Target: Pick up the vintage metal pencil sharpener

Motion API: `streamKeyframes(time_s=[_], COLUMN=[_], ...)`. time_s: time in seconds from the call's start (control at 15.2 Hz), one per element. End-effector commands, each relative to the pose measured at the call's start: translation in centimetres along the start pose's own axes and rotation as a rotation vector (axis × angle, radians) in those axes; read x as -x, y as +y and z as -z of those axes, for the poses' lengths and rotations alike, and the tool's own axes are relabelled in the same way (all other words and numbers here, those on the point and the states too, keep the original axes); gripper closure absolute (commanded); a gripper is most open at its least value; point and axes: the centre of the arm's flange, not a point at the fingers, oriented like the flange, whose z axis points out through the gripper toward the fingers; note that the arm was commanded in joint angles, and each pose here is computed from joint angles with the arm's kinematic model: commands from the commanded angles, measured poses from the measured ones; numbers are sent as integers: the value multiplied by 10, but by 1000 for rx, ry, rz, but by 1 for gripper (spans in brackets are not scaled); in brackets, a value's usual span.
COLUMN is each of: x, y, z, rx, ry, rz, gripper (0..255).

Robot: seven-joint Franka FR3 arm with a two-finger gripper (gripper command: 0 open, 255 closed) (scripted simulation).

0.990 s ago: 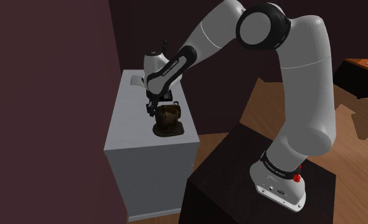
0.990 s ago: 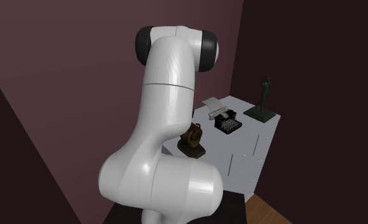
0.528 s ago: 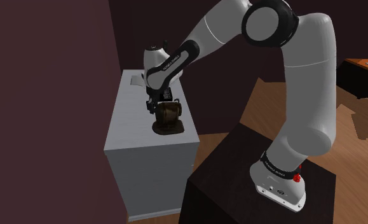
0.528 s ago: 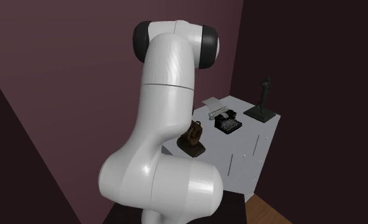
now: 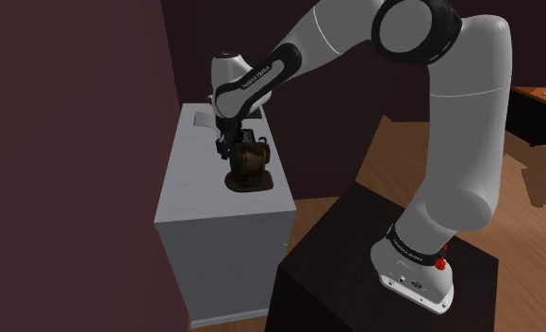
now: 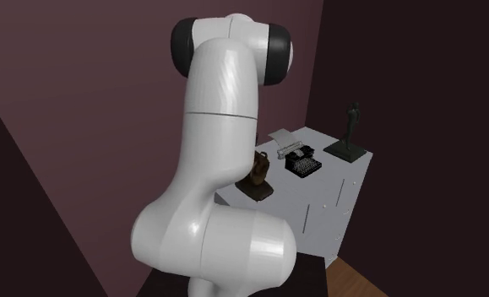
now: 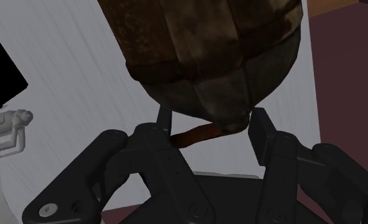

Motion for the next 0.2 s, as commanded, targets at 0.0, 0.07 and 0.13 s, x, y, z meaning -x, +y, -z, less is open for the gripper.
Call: streamKeyframes(time_s=[0.0,0.07,0.13], x=[0,0,0], y=[2,2,2], z=[12,12,12], rx=[1,1,1], ry=[2,2,2], rz=[0,0,0], gripper=[255,255,255])
